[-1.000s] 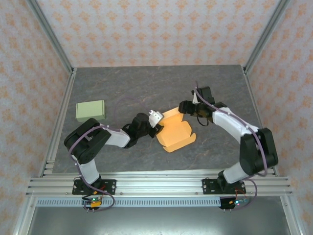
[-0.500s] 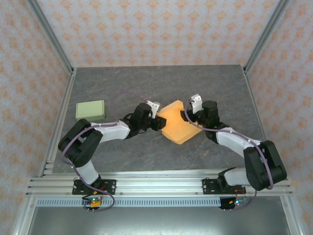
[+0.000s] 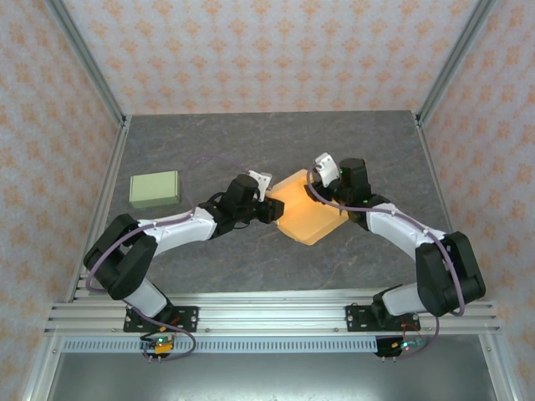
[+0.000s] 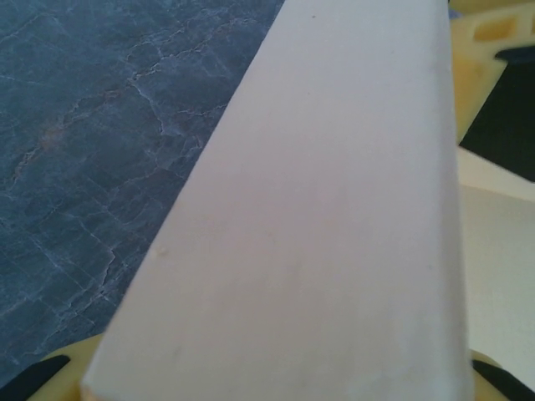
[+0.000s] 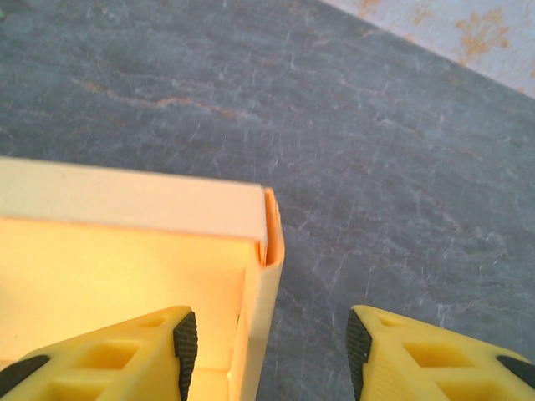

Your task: Fold the paper box

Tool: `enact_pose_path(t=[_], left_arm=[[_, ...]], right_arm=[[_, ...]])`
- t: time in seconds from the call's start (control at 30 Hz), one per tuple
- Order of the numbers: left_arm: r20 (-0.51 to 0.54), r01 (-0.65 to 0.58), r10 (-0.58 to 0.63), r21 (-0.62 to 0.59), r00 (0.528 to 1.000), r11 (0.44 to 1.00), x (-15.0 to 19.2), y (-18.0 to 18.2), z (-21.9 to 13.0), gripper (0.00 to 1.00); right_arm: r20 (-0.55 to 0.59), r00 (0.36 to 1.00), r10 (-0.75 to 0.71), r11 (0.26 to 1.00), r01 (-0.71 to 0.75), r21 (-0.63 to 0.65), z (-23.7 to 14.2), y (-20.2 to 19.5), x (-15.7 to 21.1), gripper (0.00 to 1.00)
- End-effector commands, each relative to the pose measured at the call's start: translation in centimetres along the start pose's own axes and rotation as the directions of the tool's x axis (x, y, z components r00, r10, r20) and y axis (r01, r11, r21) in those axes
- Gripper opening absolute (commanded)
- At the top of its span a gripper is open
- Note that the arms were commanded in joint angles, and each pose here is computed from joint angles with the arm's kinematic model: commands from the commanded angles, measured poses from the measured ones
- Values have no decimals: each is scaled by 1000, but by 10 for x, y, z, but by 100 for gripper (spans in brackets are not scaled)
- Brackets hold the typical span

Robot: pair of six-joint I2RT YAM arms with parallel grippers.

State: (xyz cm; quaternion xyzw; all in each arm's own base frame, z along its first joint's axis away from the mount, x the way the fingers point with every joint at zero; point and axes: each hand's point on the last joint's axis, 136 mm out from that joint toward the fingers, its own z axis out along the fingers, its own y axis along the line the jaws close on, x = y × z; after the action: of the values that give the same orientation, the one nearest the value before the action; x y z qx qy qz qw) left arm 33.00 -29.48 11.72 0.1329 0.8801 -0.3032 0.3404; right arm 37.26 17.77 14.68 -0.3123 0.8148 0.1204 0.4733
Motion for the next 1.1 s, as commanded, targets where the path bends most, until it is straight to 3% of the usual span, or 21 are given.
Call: enact_pose_path(t=[0.0,0.27,0.37,0.53,0.77,0.93,1.07], left_arm=[[47,20,-21,4,999,1000,-18,-10,-9,18],[74,49,-54,64,996,997,-25,-28,-15,19],[63,82,-89,100,994,992,-29,-37,-15,19],[64,62,-69,102,996,993,-30,-45,-19,19],[91,60,-68,87,994,994,-35,-46,-27,19],[100,58,-68,94,993,994,-37,-50,-28,19],[109,47,-54,66,993,997,-38,-46,-28,19]], right_arm=[[-31,999,-14,1000,13,-25,5,4,4,53],[89,995,41,999,-43,21,14,-5,-19,51],[132,990,57,992,-71,106,15,-18,-24,45],[107,993,47,988,-62,142,24,-24,-23,36],[57,998,1,953,-18,304,30,-40,-10,20],[102,994,35,878,-79,472,22,-60,-11,23],[116,993,32,930,-72,360,21,-41,-16,41]])
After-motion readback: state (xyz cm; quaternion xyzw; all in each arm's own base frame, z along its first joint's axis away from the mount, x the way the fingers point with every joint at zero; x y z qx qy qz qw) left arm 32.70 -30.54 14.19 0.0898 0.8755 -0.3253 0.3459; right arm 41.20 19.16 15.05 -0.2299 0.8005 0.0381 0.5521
